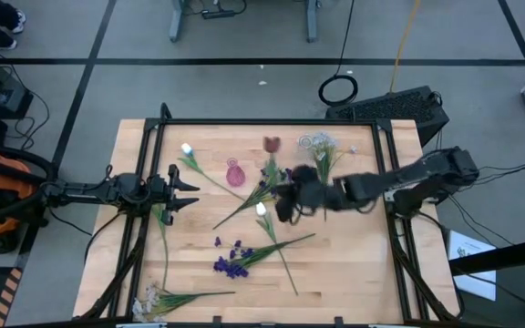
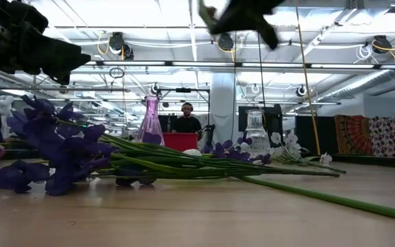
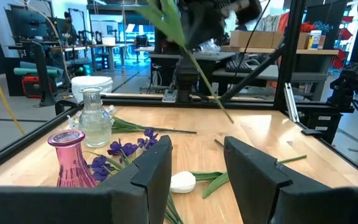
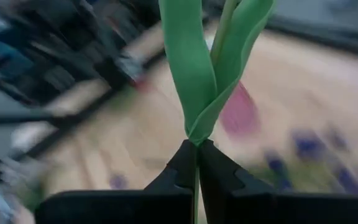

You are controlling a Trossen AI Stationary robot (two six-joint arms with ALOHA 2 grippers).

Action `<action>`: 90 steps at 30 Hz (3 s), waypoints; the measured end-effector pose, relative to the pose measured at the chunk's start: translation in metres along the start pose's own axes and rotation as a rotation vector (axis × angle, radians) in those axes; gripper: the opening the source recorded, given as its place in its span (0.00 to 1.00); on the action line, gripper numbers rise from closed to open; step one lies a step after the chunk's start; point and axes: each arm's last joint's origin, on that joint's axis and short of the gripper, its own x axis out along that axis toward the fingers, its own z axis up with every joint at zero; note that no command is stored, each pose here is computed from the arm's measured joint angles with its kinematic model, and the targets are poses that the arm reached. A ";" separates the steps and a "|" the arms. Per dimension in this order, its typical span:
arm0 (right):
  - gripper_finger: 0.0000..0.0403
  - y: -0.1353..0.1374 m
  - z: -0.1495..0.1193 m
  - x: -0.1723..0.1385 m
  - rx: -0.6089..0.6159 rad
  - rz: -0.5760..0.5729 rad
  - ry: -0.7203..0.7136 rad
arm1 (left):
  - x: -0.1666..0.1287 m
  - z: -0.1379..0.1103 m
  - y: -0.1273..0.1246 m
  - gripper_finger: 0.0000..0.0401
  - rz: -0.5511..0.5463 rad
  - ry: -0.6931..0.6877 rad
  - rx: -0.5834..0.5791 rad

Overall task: Sort flowers into vase by color
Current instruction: Put the right red flower into the transparent purple vase

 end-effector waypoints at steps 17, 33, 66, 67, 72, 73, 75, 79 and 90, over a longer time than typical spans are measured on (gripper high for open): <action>0.00 -0.090 0.092 0.076 -0.183 0.334 -0.607 | 0.000 0.000 0.000 0.38 0.000 0.003 0.000; 0.00 -0.104 0.073 0.107 -0.281 0.376 -0.551 | 0.000 0.000 0.000 0.38 0.000 0.003 0.000; 0.00 -0.090 0.061 0.119 -0.527 0.252 -0.332 | 0.000 0.000 0.000 0.38 0.000 0.000 0.000; 0.00 -0.091 0.061 0.119 -0.525 0.248 -0.329 | 0.000 0.000 0.000 0.38 0.000 0.000 0.000; 0.01 -0.096 0.056 0.123 -0.496 0.229 -0.269 | 0.000 0.000 0.000 0.38 0.000 0.000 0.000; 0.01 -0.097 0.053 0.126 -0.497 0.228 -0.258 | 0.000 0.000 0.000 0.38 0.000 0.000 0.000; 0.03 -0.099 0.044 0.131 -0.480 0.221 -0.204 | 0.000 0.000 0.000 0.38 0.000 0.000 0.000; 0.11 -0.104 0.031 0.139 -0.442 0.207 -0.107 | 0.000 0.000 0.000 0.38 0.000 0.000 0.000; 0.37 -0.104 0.039 0.104 -0.421 0.136 0.105 | 0.000 0.000 0.000 0.38 0.000 0.002 0.000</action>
